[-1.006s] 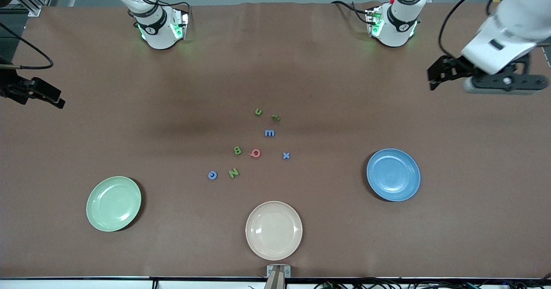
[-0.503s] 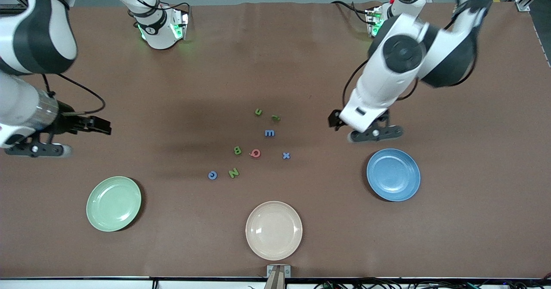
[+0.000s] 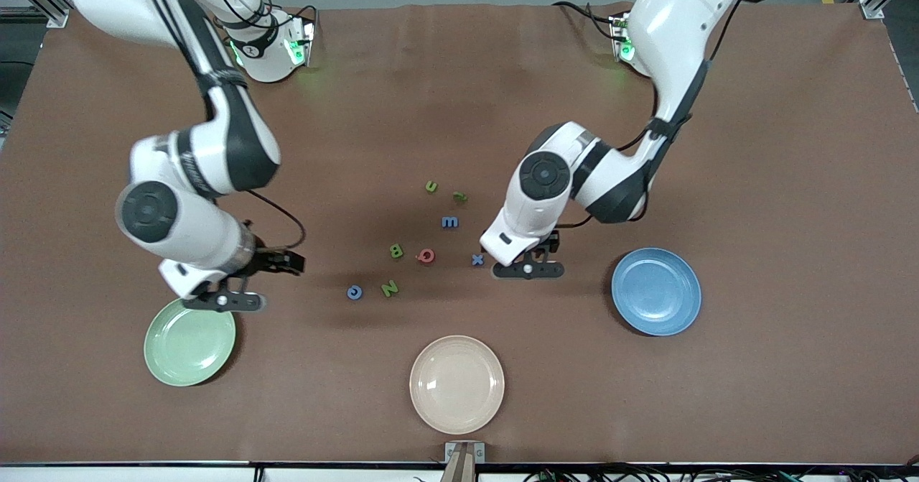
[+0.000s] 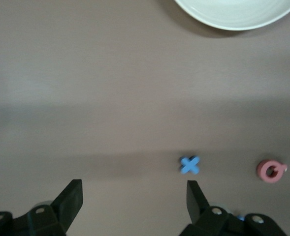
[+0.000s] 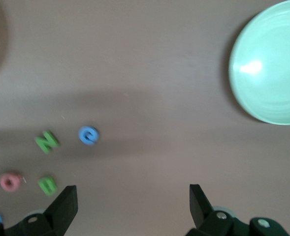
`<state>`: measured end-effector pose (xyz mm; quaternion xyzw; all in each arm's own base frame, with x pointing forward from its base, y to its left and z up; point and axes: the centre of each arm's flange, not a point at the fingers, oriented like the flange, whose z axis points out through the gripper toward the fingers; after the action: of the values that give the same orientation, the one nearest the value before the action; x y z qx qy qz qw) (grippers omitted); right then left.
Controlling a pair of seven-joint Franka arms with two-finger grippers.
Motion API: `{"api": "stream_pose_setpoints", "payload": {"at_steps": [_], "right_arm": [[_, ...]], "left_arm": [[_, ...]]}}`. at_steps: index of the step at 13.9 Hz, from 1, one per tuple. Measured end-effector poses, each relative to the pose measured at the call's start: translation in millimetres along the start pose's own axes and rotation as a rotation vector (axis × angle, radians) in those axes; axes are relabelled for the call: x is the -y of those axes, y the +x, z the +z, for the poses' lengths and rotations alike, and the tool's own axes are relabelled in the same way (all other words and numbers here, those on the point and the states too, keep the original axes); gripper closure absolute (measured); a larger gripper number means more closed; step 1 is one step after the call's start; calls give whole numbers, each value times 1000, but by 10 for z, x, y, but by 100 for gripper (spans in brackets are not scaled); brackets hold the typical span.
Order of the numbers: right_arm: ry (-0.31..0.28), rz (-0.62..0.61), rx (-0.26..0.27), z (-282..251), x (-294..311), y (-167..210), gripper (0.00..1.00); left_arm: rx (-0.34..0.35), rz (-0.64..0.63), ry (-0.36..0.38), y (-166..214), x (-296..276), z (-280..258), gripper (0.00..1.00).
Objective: Sort upper and lower case letters into plates
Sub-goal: 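Grasp the blue C with the right gripper while the left gripper grasps the X, then place the C on the green plate while the left gripper places X on blue plate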
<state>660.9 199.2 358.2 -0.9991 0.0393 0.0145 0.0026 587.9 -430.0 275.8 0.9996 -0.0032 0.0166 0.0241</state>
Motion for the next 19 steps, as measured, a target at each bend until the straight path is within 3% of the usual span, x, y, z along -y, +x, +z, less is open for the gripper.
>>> {"api": "stream_pose_setpoints", "payload": {"at_steps": [3, 4, 5, 9, 14, 16, 19], "right_arm": [[7, 104, -15, 658, 365, 4, 0], [8, 127, -16, 850, 413, 10, 0], [11, 147, -20, 1008, 453, 14, 0], [33, 198, -54, 1565, 583, -1, 0], [31, 194, -48, 1878, 802, -162, 5], [29, 190, -48, 1863, 821, -169, 26], [28, 193, -54, 1802, 803, -147, 58]], "left_arm": [[11, 5, -18, 7, -118, 442, 18], [17, -3, -20, -21, -164, 541, 28], [19, -19, -23, -53, -240, 601, 31], [20, -34, -25, -118, -409, 722, 33], [44, -16, -12, -248, -503, 925, 39], [43, -8, -1, -283, -530, 979, 44], [19, 10, 28, -330, -580, 1026, 67]]}}
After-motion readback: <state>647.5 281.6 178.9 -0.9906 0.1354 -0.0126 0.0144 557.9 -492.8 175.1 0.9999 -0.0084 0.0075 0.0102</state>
